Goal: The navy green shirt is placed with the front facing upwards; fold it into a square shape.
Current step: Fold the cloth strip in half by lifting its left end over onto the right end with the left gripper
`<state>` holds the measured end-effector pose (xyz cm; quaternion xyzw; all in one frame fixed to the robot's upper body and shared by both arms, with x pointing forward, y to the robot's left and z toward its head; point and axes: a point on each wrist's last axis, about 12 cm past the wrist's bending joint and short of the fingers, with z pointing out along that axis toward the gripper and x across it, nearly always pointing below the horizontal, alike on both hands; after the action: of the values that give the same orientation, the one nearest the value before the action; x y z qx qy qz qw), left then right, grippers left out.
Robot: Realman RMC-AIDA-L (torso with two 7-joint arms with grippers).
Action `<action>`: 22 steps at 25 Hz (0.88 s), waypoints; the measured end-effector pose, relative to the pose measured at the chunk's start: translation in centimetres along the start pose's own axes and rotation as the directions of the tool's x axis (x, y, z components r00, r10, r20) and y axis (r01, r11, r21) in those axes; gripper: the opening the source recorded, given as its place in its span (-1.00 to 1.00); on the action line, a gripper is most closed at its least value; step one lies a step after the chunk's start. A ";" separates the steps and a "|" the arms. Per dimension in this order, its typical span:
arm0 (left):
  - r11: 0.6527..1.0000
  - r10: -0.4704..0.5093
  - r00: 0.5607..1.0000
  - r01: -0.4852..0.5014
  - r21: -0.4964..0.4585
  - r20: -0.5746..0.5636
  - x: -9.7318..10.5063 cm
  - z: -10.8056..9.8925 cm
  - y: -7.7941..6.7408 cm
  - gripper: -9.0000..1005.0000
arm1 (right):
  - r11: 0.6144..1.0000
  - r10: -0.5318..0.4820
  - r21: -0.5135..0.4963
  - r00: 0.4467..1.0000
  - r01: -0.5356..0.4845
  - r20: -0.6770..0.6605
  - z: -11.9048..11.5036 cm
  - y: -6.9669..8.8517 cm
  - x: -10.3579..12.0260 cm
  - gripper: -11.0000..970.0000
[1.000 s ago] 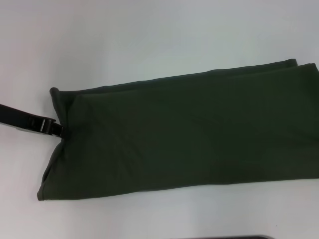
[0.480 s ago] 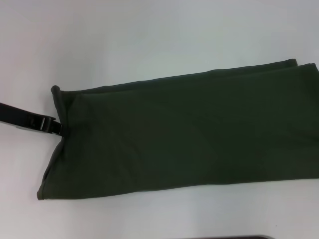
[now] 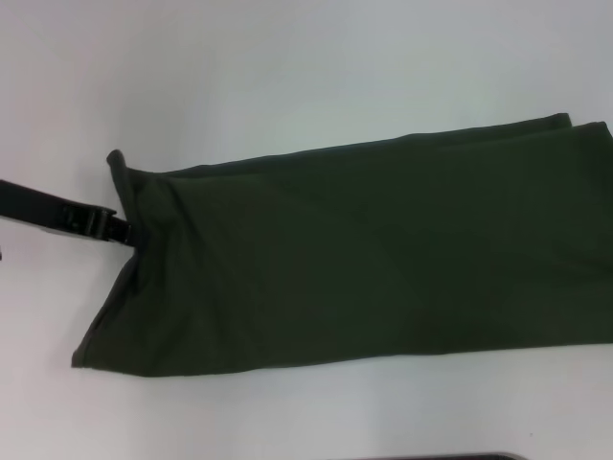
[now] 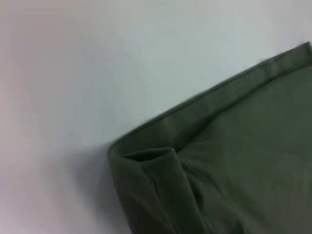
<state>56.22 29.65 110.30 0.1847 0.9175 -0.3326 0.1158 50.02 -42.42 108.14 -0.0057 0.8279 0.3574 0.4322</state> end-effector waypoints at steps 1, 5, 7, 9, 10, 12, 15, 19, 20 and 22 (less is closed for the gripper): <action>1.000 0.004 1.000 -0.004 0.006 0.003 -0.1 0.0 -0.2 -0.98 | 1.000 -0.001 0.000 1.000 0.001 0.000 0.0 0.0 0.0 0.89; 1.000 0.022 1.000 -0.022 0.013 0.009 -0.4 -0.1 -0.6 -0.98 | 1.000 -0.002 -0.001 1.000 0.002 0.000 0.1 0.0 0.0 0.89; 0.999 0.029 1.000 -0.029 0.014 0.011 -0.5 -0.2 -0.8 -0.98 | 1.000 -0.002 0.000 1.000 0.002 0.000 0.1 0.0 0.0 0.89; 0.999 0.034 0.999 -0.034 0.018 0.017 -0.7 -0.3 -1.0 -0.98 | 1.000 -0.001 0.001 1.000 0.001 0.000 0.1 0.0 0.1 0.89; 0.999 0.037 0.999 -0.037 0.020 0.022 -0.8 -0.4 -1.1 -0.98 | 1.000 -0.001 0.002 1.000 0.001 0.000 0.1 0.0 0.1 0.89; 0.999 0.046 0.999 -0.046 0.025 0.030 -1.0 -0.7 -1.3 -0.98 | 1.000 -0.002 0.002 1.000 0.002 -0.001 0.1 0.0 0.1 0.89; 0.998 0.053 0.998 -0.054 0.026 0.041 -1.2 -1.0 -1.5 -0.98 | 1.000 -0.002 0.003 1.000 0.002 -0.001 0.1 0.0 0.2 0.89; 0.997 0.063 0.996 -0.065 0.037 0.055 -1.4 -1.2 -1.8 -0.98 | 1.000 -0.002 0.003 1.000 0.002 -0.002 0.1 0.0 0.2 0.89; 0.997 0.065 0.996 -0.067 0.038 0.056 -1.5 -1.3 -1.8 -0.98 | 1.000 -0.002 0.003 1.000 0.002 -0.003 0.1 0.0 0.2 0.89; 0.996 0.071 0.996 -0.074 0.040 0.057 -1.5 -1.4 -2.0 -0.98 | 1.000 -0.001 0.001 1.000 0.001 -0.003 0.2 0.0 0.2 0.89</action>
<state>56.66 28.77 113.02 0.2110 0.8993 -0.3526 0.1494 50.01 -42.24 107.96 -0.0062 0.8288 0.3567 0.4311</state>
